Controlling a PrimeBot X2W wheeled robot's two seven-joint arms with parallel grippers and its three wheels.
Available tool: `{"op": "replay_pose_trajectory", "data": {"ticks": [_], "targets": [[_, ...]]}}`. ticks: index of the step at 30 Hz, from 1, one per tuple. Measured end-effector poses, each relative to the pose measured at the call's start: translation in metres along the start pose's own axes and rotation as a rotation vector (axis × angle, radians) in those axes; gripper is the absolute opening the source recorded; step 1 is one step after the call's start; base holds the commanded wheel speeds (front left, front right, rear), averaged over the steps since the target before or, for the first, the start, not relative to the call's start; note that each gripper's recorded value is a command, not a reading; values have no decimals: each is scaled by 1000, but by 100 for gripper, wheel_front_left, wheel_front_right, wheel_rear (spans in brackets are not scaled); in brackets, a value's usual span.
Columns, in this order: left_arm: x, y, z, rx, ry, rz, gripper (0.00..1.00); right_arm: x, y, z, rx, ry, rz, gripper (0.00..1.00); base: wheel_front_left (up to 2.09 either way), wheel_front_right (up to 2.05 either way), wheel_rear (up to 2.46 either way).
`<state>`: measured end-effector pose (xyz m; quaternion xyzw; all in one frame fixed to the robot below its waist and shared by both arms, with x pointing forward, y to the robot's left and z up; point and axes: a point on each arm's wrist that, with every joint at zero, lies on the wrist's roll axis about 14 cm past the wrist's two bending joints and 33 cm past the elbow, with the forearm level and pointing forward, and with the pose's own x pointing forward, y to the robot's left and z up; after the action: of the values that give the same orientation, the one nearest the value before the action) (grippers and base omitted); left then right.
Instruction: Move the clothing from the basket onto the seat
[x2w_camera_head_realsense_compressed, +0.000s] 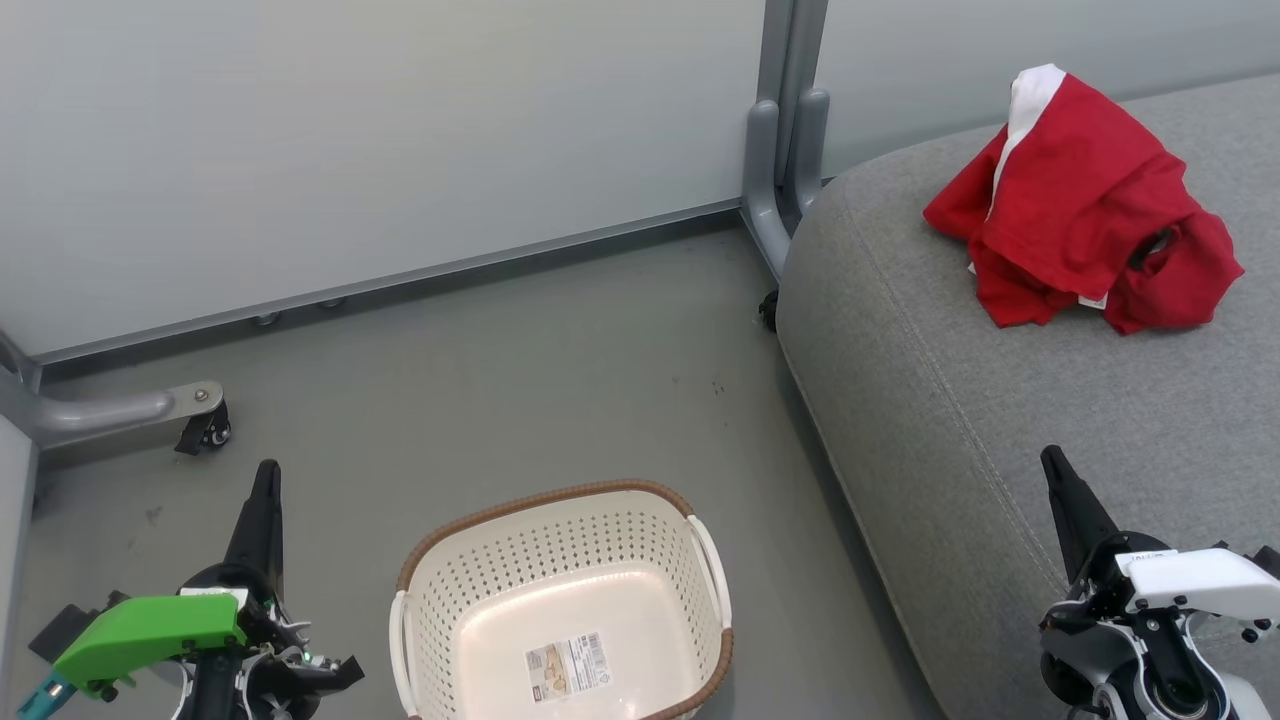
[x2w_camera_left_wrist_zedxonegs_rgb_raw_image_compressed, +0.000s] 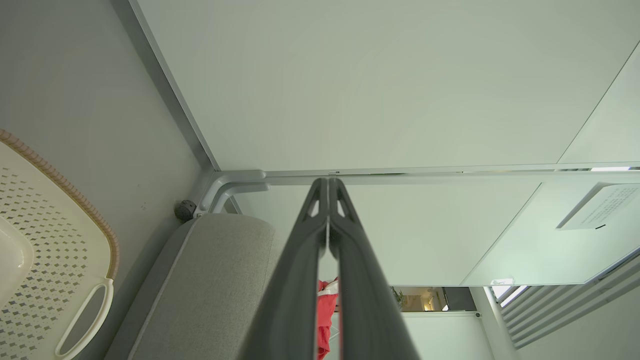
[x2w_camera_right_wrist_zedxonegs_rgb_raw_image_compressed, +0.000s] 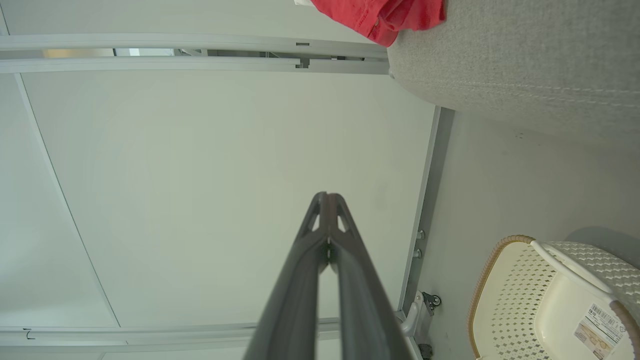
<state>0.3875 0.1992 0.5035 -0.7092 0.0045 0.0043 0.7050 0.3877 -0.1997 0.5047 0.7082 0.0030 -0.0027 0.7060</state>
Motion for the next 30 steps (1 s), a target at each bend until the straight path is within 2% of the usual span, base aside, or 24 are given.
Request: {"op": "replay_pose_trajectory", "data": {"ticks": [30], "targets": [[0,0,0,0,0,0,0,0,0,0,1,1,0,0,0,0,0]]}}
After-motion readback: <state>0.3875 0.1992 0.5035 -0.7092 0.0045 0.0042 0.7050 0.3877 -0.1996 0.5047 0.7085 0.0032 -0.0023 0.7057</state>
